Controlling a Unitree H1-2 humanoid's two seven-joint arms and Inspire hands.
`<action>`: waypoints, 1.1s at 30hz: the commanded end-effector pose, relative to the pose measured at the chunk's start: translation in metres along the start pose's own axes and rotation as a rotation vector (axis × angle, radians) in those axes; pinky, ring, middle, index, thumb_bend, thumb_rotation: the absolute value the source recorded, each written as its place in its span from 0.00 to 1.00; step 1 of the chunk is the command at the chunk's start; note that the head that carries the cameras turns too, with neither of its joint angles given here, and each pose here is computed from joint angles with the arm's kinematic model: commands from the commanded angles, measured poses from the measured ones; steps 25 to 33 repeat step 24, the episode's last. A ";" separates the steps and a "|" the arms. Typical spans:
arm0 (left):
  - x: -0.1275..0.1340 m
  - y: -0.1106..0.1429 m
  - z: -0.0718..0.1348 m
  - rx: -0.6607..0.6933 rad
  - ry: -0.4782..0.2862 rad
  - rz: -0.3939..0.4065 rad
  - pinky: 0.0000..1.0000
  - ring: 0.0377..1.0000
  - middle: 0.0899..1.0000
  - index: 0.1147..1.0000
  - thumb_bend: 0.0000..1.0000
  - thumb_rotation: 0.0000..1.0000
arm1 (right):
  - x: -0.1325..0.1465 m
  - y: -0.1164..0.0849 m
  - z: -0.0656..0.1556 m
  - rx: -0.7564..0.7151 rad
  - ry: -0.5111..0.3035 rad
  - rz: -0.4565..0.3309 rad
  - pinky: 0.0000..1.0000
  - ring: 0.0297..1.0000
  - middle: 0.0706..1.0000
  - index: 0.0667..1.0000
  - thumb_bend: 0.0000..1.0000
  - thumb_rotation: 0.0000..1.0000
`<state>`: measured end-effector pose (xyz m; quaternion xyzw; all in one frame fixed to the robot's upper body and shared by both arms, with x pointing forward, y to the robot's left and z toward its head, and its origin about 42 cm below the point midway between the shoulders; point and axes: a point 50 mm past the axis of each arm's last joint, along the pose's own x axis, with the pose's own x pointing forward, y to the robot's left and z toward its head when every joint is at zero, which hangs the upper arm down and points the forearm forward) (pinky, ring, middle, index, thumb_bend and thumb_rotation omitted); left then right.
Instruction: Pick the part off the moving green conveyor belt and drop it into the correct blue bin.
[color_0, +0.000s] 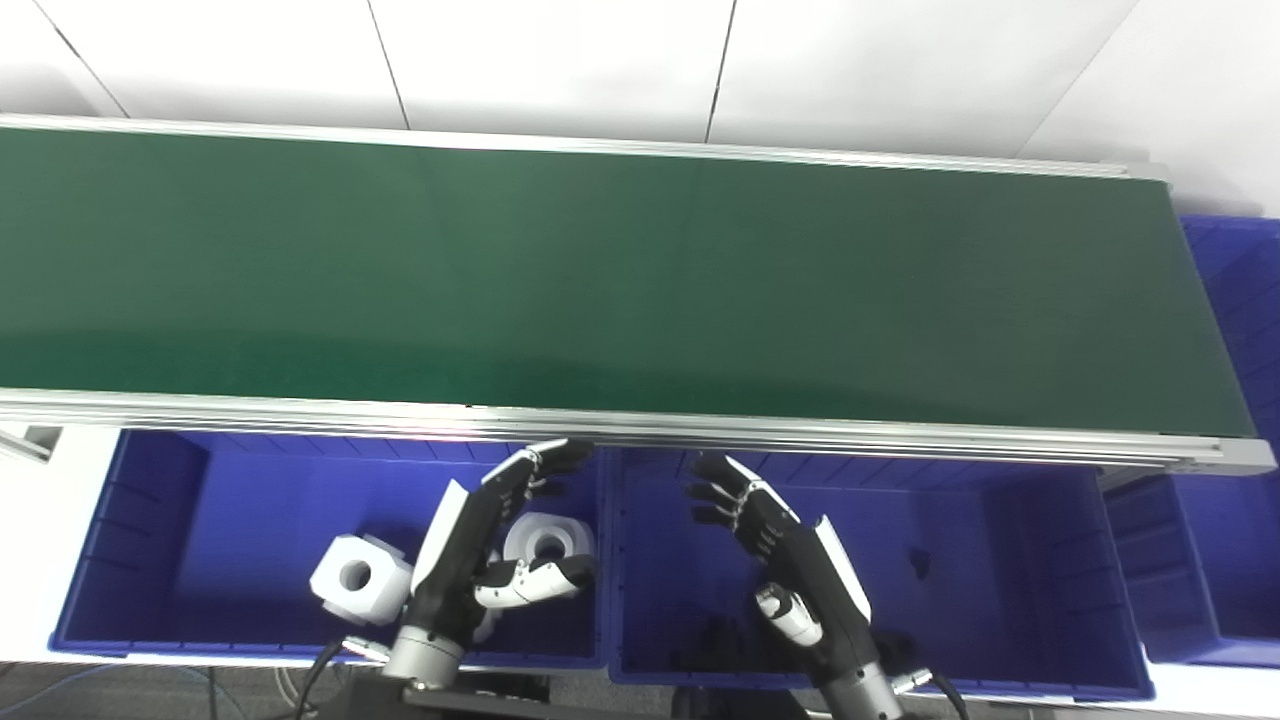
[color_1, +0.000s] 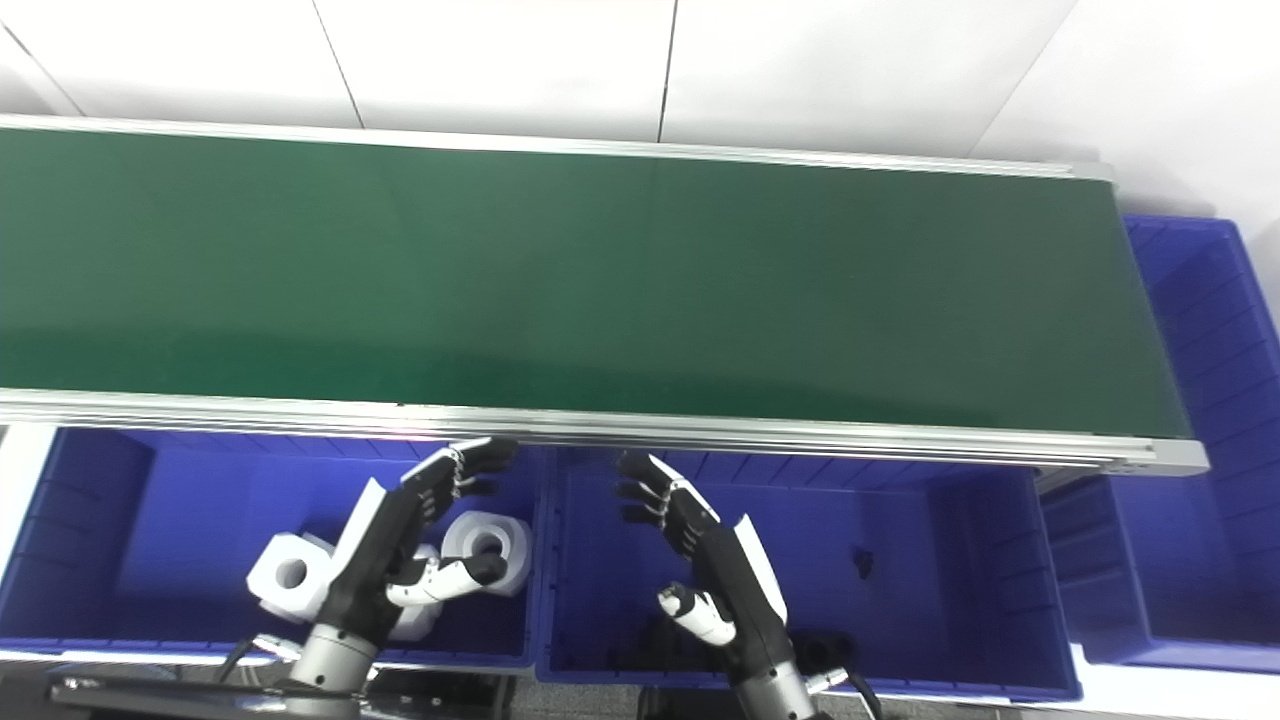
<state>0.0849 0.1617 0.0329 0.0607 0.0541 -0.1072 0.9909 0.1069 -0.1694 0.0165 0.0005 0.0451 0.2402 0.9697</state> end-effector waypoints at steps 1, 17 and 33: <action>0.004 0.001 0.006 0.006 -0.081 -0.006 0.72 0.78 0.78 0.71 0.90 0.64 | 0.006 0.000 0.008 -0.002 -0.078 -0.005 0.76 0.82 0.85 0.86 1.00 0.86; -0.001 0.005 0.002 0.046 -0.092 -0.059 0.78 0.82 0.80 0.73 0.94 0.81 | 0.008 0.001 0.003 -0.021 -0.058 0.000 0.75 0.83 0.86 0.85 1.00 0.87; -0.003 0.005 -0.009 0.074 -0.062 -0.085 0.77 0.83 0.80 0.74 0.95 0.91 | 0.009 0.004 -0.009 -0.012 -0.016 0.000 0.71 0.81 0.84 0.82 1.00 0.86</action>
